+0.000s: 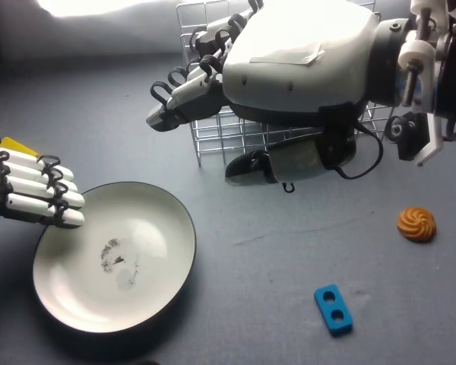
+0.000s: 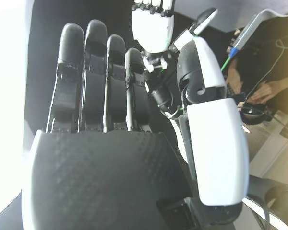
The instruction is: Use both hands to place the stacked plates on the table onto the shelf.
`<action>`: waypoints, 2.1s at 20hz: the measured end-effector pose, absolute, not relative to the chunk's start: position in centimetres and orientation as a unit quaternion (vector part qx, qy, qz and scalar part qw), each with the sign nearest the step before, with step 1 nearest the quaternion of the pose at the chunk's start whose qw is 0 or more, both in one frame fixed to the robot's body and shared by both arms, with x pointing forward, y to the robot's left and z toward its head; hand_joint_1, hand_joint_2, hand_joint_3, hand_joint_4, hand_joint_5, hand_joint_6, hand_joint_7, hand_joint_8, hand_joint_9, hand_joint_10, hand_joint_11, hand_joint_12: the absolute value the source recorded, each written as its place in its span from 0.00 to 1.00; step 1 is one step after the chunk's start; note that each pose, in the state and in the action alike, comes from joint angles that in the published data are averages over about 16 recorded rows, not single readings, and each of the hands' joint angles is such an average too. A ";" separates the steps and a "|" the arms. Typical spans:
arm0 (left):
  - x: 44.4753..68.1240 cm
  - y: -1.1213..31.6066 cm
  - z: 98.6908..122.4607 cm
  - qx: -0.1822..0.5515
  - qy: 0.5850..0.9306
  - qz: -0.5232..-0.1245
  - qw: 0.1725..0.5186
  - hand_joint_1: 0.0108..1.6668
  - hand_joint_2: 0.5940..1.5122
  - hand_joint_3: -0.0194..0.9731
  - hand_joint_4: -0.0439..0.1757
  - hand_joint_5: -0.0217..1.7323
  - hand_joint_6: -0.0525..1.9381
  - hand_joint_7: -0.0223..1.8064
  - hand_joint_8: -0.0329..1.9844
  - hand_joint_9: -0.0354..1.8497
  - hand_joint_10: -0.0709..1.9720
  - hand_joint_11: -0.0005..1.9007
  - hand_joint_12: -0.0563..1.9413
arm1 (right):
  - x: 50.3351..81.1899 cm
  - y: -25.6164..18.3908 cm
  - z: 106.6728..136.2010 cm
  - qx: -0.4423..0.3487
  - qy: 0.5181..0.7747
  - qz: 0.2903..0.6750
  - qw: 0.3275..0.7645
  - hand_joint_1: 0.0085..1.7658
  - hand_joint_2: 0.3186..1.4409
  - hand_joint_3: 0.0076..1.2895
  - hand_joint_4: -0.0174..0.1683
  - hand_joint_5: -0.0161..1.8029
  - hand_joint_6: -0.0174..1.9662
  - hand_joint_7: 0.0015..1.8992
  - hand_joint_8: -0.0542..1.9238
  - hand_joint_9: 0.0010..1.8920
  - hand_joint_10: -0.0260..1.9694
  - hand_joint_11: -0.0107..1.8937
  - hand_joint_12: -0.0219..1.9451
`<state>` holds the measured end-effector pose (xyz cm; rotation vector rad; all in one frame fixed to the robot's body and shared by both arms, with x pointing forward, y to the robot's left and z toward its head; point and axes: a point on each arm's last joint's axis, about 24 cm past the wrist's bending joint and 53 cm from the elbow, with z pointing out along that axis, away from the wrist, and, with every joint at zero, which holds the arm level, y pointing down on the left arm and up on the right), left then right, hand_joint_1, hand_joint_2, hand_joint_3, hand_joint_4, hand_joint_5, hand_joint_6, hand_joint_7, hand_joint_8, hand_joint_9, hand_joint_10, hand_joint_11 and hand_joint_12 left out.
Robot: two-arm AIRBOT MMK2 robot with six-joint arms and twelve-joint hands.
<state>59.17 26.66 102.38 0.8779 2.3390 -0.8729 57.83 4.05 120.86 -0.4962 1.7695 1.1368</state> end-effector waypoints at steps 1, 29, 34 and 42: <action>59.1 26.8 102.1 0.320 0.859 -0.318 0.243 0.00 0.51 0.03 0.20 0.03 0.04 0.01 0.01 0.03 0.04 0.01 0.02 | 57.8 4.0 120.8 -0.203 0.723 0.463 0.470 0.49 0.76 0.00 0.11 0.29 0.02 0.31 0.04 0.38 0.02 0.17 0.61; 58.2 28.5 99.2 0.294 0.884 -0.288 0.220 0.00 0.50 0.03 0.18 0.04 0.02 0.00 0.01 0.03 0.05 0.01 0.02 | 56.5 8.9 112.1 -0.257 0.732 0.449 0.442 0.53 0.58 0.00 0.11 0.02 0.02 0.02 0.04 0.05 0.02 0.01 0.29; 58.2 28.5 99.2 0.294 0.884 -0.288 0.220 0.00 0.51 0.03 0.18 0.04 0.02 0.00 0.01 0.03 0.05 0.01 0.02 | 56.5 10.5 109.7 -0.259 0.735 0.450 0.436 0.55 0.59 0.00 0.10 0.02 0.02 0.03 0.04 0.06 0.02 0.01 0.31; 58.2 28.5 99.1 0.295 0.884 -0.288 0.219 0.00 0.50 0.03 0.18 0.04 0.02 0.00 0.01 0.03 0.05 0.01 0.02 | 56.9 12.8 106.9 -0.262 0.738 0.448 0.431 0.58 0.58 0.00 0.10 0.02 0.02 0.04 0.04 0.07 0.02 0.01 0.35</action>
